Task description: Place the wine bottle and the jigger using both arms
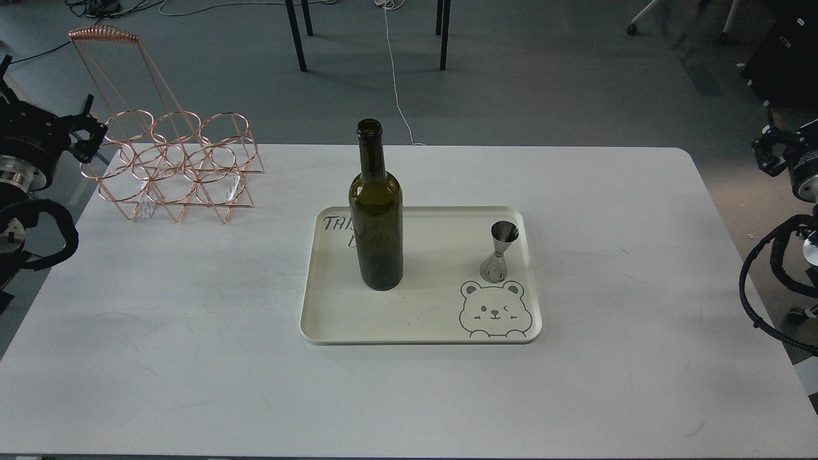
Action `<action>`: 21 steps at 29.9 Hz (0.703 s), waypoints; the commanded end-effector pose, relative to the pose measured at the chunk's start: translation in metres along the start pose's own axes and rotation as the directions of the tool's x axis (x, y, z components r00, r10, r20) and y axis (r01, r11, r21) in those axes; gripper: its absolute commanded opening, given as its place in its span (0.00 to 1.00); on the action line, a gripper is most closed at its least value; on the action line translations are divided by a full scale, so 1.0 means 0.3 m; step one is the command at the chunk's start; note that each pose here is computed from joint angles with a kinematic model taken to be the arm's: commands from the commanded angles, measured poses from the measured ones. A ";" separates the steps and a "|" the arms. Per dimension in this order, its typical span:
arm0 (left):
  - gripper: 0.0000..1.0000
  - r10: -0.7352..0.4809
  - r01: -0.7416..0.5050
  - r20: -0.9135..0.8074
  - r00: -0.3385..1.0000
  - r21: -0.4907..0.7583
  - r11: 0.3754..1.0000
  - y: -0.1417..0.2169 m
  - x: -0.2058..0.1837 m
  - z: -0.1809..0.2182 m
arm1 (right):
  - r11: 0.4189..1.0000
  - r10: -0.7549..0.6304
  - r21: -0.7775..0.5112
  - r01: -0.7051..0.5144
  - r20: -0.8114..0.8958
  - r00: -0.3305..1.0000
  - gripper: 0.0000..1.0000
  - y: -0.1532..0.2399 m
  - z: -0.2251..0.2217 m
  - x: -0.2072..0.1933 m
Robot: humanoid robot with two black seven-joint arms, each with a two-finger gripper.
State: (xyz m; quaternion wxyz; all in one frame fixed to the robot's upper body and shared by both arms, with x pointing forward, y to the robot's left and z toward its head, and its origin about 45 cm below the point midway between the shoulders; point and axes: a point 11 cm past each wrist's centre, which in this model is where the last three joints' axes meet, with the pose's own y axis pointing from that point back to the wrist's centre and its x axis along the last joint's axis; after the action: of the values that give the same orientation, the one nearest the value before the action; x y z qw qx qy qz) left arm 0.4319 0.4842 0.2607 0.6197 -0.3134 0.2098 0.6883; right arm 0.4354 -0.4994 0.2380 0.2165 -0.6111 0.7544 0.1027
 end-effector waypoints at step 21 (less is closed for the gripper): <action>0.98 -0.025 0.025 0.019 1.000 -0.005 1.000 -0.010 -0.021 0.016 | 0.951 -0.286 -0.197 0.237 -0.281 0.916 0.99 0.040 -0.065 -0.133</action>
State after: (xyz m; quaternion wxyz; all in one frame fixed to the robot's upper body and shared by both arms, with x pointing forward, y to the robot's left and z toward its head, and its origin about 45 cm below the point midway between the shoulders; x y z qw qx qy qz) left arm 0.4341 0.4834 0.2682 0.6280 -0.3126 0.1986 0.6845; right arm 0.4347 -0.4756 0.2598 0.0997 -0.7101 0.6944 0.0606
